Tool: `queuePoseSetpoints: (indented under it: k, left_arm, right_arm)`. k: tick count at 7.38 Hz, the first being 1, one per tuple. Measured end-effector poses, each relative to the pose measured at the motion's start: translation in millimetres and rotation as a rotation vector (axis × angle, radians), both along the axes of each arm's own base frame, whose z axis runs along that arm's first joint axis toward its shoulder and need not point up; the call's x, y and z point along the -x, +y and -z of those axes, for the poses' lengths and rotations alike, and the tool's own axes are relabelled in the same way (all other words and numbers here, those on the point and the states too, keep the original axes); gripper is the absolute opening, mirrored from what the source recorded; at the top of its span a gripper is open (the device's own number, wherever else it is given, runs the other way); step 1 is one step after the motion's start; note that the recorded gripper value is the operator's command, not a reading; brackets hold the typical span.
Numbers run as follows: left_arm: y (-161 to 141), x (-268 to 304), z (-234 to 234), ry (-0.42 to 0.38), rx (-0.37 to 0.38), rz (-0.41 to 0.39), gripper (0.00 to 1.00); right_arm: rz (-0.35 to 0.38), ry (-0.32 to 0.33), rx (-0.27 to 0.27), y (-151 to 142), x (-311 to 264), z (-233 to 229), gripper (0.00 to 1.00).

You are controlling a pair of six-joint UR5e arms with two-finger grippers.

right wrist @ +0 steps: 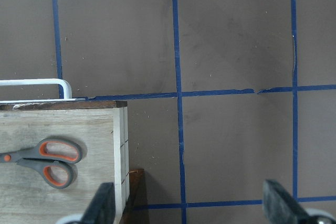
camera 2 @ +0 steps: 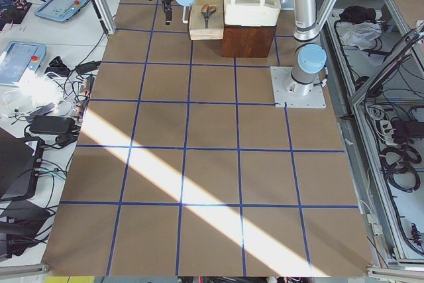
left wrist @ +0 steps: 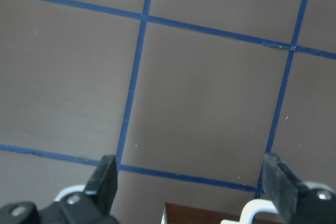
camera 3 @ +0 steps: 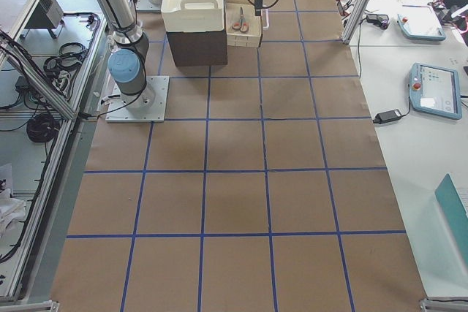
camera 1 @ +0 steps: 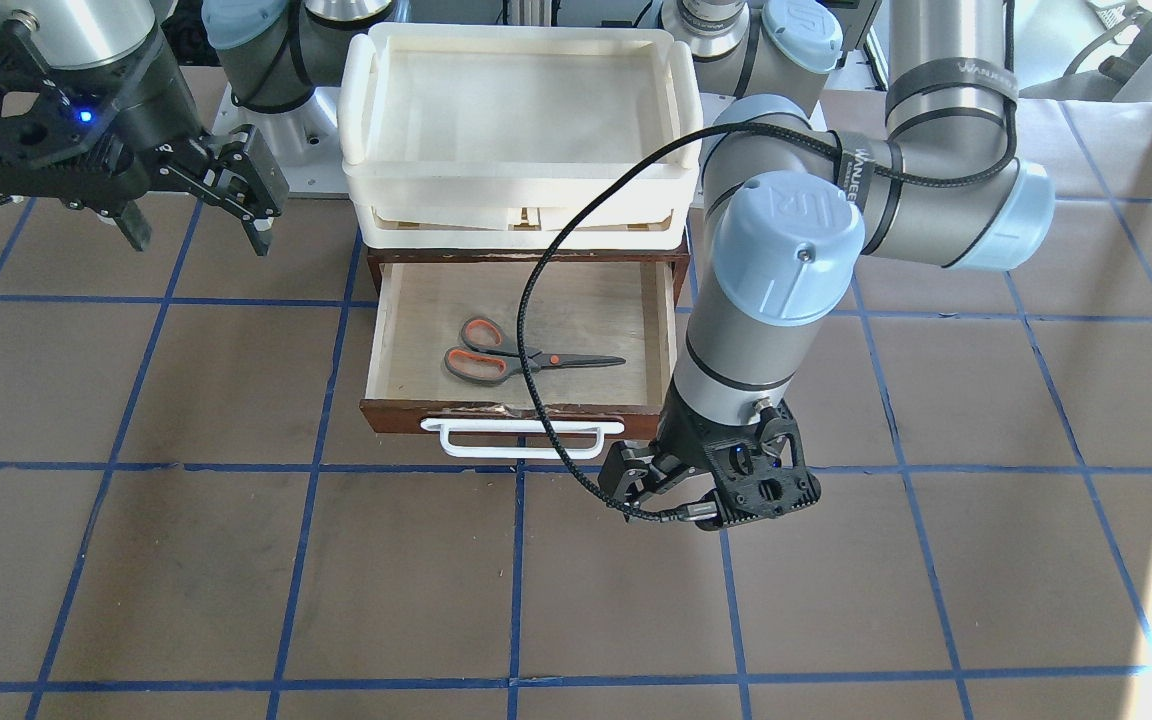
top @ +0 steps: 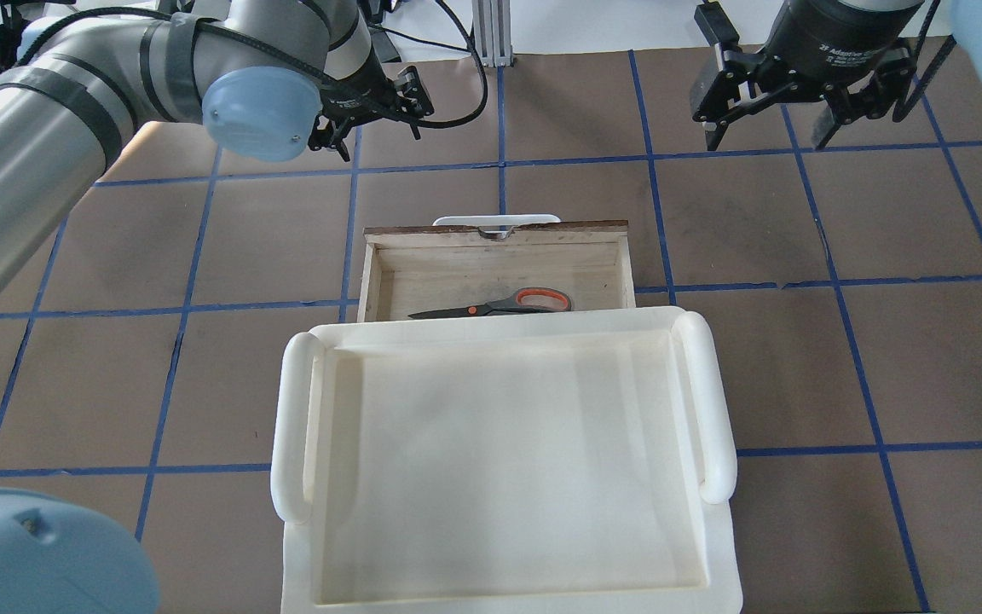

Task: Put scissors in drawer and close it
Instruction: 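Move the left gripper over to the drawer's white handle, then push the drawer closed with the left gripper, away from the robot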

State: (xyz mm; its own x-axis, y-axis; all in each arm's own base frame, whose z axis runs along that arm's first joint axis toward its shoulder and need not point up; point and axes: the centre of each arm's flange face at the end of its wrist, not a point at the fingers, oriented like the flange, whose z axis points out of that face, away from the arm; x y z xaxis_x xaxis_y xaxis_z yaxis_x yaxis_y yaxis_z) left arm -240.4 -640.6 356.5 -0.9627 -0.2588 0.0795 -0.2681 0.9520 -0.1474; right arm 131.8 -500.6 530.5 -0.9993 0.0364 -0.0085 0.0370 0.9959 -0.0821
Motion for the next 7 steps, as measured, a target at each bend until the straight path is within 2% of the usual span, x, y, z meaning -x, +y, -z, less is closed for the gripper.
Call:
queuePoseSetpoints:
  k: [4, 7]
  left_arm:
    - [-5.9, 46.2, 69.8, 0.001, -0.054, -0.014, 1.00]
    - [1.4, 55.2, 91.1, -0.017, -0.132, 0.000, 1.00]
  right_arm:
    - [0.000, 0.000, -0.011, 0.3, 0.0, 4.4, 1.00]
    - [0.001, -0.001, -0.020, 1.4, 0.0, 9.0, 1.00]
